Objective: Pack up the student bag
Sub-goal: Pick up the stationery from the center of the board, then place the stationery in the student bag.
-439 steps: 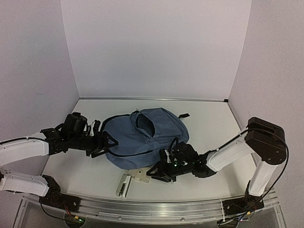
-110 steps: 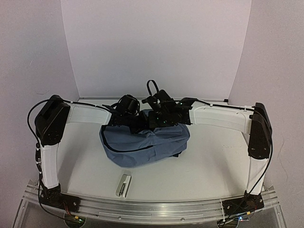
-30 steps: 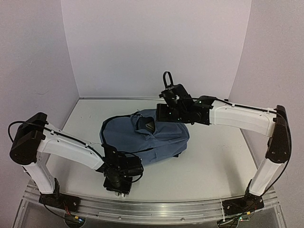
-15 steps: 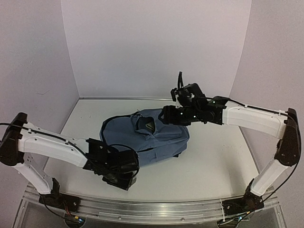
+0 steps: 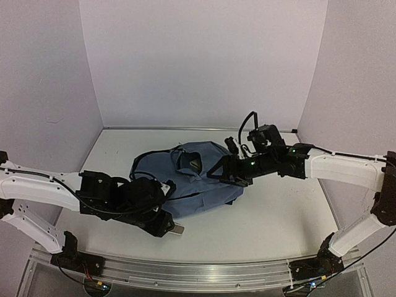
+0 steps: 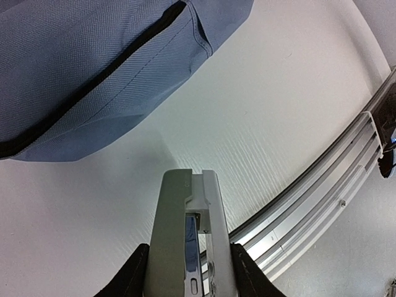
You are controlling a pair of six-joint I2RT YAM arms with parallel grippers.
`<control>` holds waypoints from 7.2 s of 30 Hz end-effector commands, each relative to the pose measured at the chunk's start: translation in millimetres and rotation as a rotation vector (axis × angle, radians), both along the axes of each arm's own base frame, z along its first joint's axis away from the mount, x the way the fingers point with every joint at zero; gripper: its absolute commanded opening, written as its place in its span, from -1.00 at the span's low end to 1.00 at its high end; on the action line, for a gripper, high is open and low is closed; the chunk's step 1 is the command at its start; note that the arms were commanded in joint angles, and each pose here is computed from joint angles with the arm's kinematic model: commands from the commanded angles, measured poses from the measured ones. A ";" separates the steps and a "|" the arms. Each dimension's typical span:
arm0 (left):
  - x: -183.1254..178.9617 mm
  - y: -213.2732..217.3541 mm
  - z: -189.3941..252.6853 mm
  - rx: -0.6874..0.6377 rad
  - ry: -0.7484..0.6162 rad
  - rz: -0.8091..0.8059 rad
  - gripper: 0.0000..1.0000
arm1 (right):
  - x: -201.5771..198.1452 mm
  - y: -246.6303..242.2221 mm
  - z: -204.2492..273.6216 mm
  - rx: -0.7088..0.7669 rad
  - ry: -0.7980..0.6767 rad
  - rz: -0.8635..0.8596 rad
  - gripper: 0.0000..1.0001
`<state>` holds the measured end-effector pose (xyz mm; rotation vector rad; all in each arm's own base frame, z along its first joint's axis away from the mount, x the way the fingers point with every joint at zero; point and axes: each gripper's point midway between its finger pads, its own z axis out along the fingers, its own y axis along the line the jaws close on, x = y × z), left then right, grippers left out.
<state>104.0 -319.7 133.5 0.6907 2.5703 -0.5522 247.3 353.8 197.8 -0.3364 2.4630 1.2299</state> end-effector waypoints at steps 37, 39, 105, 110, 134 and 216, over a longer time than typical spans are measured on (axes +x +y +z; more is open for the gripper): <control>45.7 -51.9 94.3 -0.526 -0.188 -0.075 -0.27 | -61.8 67.6 8.0 0.887 0.776 -0.008 0.37; 43.9 -54.8 92.0 -0.520 -0.182 -0.093 -0.28 | -60.7 68.1 7.8 0.893 0.779 -0.015 0.33; -7.8 -61.9 143.4 -0.836 0.363 -0.292 0.07 | -75.6 63.2 138.9 0.644 -0.265 0.287 -1.00; -9.7 -64.6 148.0 -0.858 0.359 -0.321 -0.30 | -75.7 63.9 135.9 0.643 -0.257 0.288 -1.00; 89.6 16.6 85.2 -0.654 0.388 0.205 -1.00 | 66.0 -3.0 52.7 -0.073 -0.427 -0.219 0.35; 261.9 -71.4 15.5 -0.641 0.571 0.151 -0.15 | 117.6 37.3 20.4 -0.415 -0.532 -0.402 -1.00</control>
